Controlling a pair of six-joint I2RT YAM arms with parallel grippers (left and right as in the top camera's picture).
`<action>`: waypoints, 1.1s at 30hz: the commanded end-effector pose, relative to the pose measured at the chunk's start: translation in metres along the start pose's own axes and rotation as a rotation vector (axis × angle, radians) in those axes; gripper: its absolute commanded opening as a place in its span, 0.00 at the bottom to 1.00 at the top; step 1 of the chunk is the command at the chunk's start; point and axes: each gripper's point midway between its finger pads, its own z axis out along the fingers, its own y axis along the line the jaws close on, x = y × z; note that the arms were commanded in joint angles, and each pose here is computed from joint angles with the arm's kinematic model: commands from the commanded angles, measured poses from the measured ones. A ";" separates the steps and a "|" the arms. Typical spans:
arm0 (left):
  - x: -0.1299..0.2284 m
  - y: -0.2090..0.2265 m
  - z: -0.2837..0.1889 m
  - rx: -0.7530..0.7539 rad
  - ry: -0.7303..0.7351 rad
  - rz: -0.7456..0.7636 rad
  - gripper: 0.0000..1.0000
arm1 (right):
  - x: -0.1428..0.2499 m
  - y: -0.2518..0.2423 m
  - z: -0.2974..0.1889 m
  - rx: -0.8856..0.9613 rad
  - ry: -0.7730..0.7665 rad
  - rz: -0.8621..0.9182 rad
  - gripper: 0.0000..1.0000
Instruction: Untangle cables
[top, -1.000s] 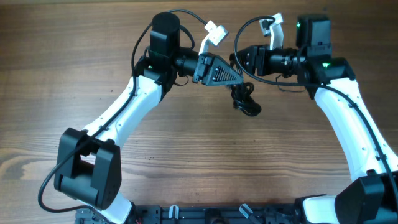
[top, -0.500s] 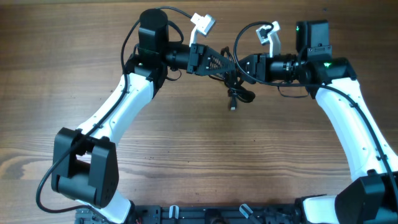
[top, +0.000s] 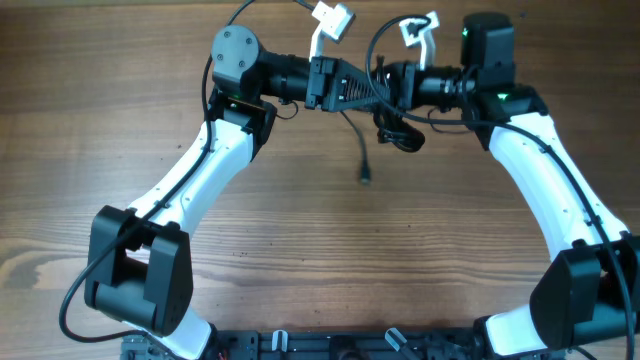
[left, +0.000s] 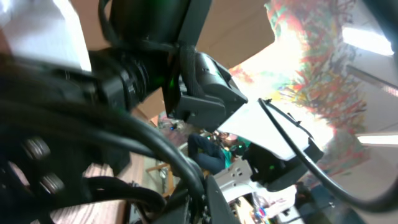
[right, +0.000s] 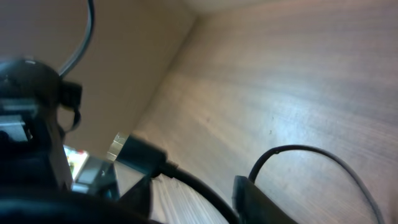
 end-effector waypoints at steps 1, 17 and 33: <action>0.009 -0.019 0.002 0.022 0.069 -0.018 0.04 | -0.047 -0.080 -0.045 0.347 -0.251 0.203 0.18; 0.015 0.064 -0.039 -0.123 -0.056 -0.117 0.04 | -0.044 -0.067 -0.184 0.211 -0.324 0.313 0.05; 0.093 0.218 -0.151 -1.136 -0.212 -0.484 0.04 | 0.105 -0.083 -0.054 0.848 0.205 0.377 0.05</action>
